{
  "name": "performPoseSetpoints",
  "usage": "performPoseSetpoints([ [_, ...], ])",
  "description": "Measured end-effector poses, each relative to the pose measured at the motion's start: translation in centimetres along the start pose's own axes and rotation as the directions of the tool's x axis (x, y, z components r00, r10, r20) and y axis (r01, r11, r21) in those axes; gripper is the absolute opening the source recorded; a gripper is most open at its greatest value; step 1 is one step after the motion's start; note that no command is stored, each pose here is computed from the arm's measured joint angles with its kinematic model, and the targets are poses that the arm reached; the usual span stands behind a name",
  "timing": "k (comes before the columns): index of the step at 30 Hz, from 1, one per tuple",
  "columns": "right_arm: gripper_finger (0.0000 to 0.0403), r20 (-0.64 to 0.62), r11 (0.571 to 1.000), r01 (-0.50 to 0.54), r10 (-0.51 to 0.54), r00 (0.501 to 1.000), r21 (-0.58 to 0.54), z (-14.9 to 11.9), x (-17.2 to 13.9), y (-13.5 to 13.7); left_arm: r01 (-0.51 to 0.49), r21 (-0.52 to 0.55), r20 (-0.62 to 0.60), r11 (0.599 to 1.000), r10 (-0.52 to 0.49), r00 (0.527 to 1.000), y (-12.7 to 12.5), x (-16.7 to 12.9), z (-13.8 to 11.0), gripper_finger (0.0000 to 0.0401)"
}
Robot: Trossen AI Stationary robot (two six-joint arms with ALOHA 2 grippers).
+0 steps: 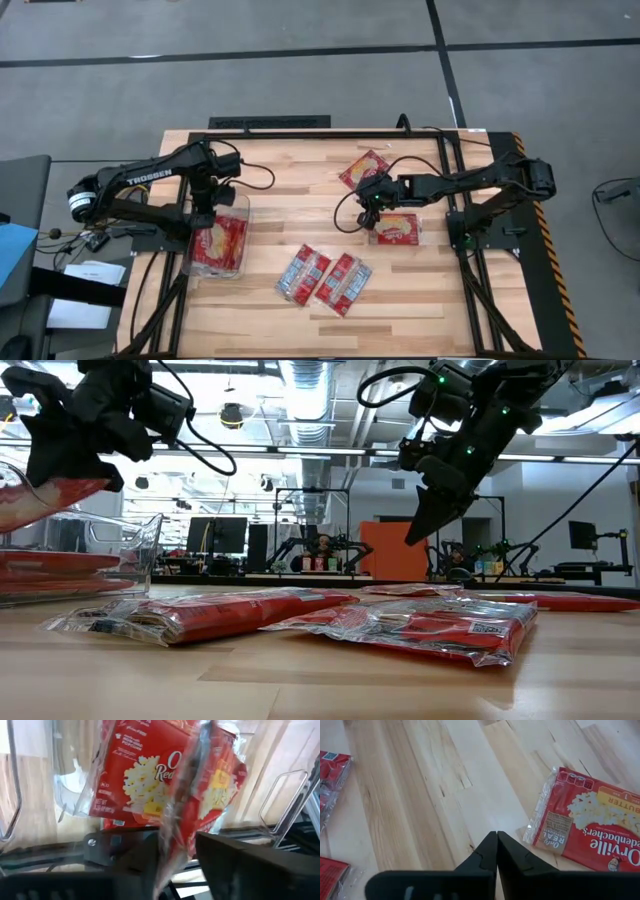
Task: Sort popcorn bags into baskets
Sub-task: Put the red popcorn bag into the transparent bin
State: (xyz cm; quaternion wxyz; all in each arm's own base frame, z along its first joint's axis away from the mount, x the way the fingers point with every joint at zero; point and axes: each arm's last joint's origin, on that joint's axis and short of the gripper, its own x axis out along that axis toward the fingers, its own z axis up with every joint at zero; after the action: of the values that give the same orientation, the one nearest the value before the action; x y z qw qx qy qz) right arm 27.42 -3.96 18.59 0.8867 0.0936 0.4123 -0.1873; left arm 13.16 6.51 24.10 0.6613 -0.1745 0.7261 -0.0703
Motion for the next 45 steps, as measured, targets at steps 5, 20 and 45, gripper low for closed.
performPoseSetpoints([
  [5,0.004,0.001,1.0,0.0,0.0,1.0,0.0,0.0,0.0,0.0,-0.036,-0.023,-0.026,0.999,0.035,0.999,0.1,0.0,-0.1,0.0201],
  [20,0.0017,0.003,0.985,0.102,-0.103,0.995,0.139,0.6,0.5,-3.5,-0.023,-0.33,0.51,0.944,0.199,0.837,-1.6,-9.7,3.0,0.0292],
  [45,0.0022,-0.082,0.992,0.11,-0.106,0.991,0.057,-2.0,8.7,-1.6,0.09,-0.174,0.775,0.981,0.08,0.627,3.8,-6.1,18.9,0.0293],
])
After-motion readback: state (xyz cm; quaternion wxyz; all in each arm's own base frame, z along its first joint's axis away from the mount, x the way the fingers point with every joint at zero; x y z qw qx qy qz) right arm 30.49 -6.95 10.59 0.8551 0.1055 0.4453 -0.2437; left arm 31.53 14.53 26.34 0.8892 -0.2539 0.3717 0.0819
